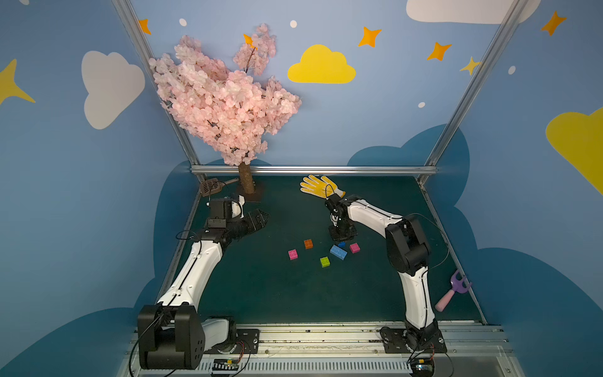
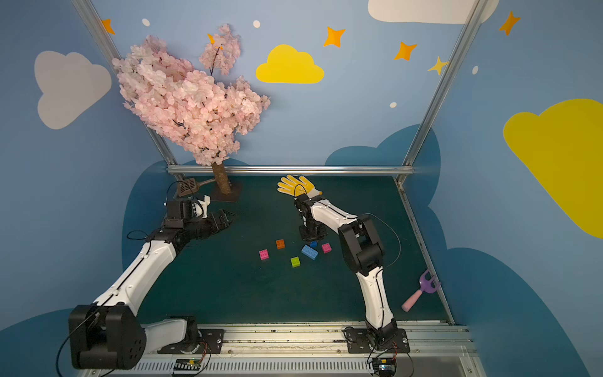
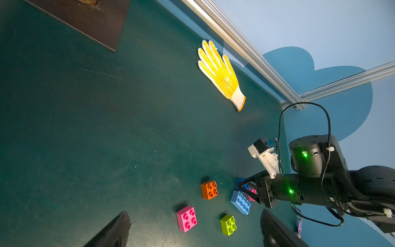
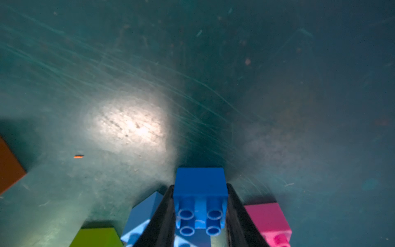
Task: Assemble the letter y with lego
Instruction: Pick up the lego brick from the center of the board.
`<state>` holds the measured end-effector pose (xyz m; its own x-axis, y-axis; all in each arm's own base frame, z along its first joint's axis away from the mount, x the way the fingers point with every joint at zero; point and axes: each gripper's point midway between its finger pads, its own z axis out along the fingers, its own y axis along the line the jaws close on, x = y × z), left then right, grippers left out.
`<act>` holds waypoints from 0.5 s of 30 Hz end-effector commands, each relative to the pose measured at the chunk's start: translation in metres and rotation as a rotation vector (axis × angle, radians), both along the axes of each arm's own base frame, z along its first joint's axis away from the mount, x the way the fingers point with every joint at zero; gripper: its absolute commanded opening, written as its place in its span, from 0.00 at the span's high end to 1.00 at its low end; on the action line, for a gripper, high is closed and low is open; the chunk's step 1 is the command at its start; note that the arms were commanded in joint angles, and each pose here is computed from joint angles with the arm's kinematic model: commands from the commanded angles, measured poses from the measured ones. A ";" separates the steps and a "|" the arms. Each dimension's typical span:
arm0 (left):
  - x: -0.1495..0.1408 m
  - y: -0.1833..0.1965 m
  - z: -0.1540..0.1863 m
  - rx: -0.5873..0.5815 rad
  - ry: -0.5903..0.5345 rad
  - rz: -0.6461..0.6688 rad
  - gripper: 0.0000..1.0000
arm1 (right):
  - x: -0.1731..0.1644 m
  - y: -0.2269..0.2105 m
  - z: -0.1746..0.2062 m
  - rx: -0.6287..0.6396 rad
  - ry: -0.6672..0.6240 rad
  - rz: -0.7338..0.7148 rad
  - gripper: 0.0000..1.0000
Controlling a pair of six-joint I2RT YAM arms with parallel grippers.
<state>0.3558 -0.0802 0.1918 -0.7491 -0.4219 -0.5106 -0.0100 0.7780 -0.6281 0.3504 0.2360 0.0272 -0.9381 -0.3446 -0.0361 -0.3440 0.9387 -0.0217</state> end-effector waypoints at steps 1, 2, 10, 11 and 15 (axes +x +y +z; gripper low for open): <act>-0.002 -0.001 0.005 0.014 -0.027 -0.020 0.05 | 0.003 0.011 0.036 0.022 -0.097 0.092 0.81; -0.003 0.001 0.006 0.023 -0.032 -0.012 0.05 | 0.003 0.013 0.040 0.026 -0.108 0.112 0.82; -0.003 0.001 0.003 0.030 -0.022 -0.013 0.06 | -0.011 0.027 0.060 0.094 -0.096 0.272 0.85; -0.003 0.001 0.003 0.028 -0.017 -0.017 0.06 | -0.013 0.028 0.060 0.099 -0.083 0.293 0.86; -0.003 0.000 0.001 0.023 -0.003 -0.022 0.06 | -0.022 0.033 0.061 0.113 -0.048 0.382 0.91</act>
<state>0.3553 -0.0780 0.1955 -0.7379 -0.4084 -0.5373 0.0048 0.7929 -0.6093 0.3373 0.2635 0.0771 -0.7955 -0.5894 -0.1409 -0.5974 0.8017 0.0194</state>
